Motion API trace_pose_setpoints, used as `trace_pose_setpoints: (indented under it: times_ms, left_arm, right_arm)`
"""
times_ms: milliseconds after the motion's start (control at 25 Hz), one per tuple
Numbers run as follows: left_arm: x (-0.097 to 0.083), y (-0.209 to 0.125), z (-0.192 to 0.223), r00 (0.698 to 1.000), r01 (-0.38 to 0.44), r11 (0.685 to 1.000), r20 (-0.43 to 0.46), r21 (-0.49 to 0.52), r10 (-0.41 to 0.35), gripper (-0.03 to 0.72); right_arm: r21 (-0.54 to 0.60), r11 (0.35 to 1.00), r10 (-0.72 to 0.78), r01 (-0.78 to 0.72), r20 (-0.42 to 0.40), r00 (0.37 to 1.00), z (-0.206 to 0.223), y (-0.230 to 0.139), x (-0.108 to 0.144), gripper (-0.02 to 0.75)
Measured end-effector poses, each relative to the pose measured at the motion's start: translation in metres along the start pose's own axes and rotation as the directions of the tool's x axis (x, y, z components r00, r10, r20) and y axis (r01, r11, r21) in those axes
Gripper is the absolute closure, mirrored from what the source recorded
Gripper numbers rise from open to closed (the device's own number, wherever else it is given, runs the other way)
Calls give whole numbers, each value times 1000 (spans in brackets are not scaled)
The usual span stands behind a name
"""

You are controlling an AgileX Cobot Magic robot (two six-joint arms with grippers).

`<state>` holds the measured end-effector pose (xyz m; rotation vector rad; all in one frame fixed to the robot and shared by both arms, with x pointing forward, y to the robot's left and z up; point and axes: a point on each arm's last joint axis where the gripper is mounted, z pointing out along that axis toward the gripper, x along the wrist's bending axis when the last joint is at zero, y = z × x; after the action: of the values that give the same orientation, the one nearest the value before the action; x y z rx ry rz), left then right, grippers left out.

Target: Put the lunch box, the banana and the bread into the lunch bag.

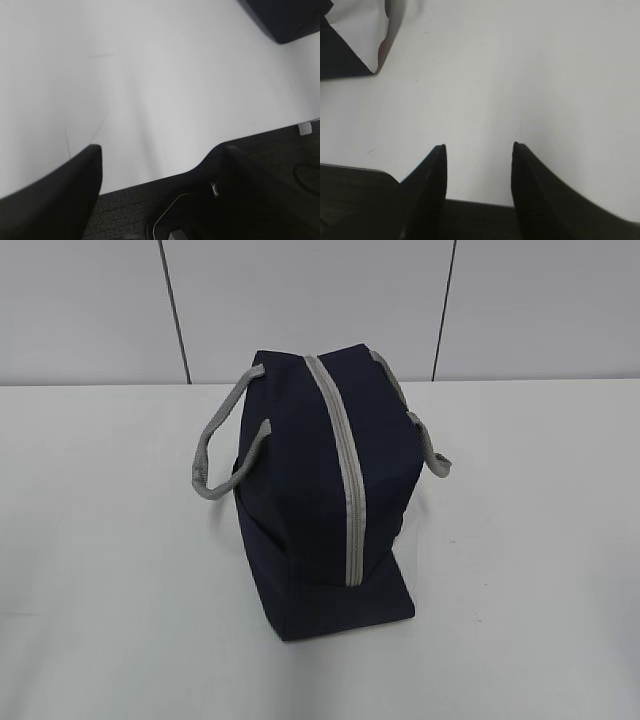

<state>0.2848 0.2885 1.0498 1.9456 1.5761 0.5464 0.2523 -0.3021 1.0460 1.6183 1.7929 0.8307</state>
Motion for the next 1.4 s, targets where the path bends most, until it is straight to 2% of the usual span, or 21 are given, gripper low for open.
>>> trace_pose_setpoints:
  times_ms: [520, 760, 1000, 1240, 1400]
  left_arm:
    - [3, 0, 0, 998, 48, 999, -41, -2, -48, 191]
    - [3, -1, -2, 998, 48, 999, -41, -12, -48, 191]
    - [3, -13, -18, 995, 70, 987, -65, -144, -80, 191]
    - [0, -35, -39, 980, 104, 940, -125, -325, -152, 191]
    - [-2, -43, -43, 979, 104, 926, -128, -364, -160, 191]
  right_arm:
    - [-147, 988, 45, -39, 37, 998, -17, -14, -1, 402]
    - [-163, 985, 74, -62, 68, 995, -19, -16, -1, 402]
    - [-163, 985, 75, -63, 69, 995, -19, -16, -1, 402]
    - [-163, 985, 75, -63, 69, 995, -19, -16, -1, 402]
    - [-163, 985, 75, -63, 69, 995, -19, -16, -1, 402]
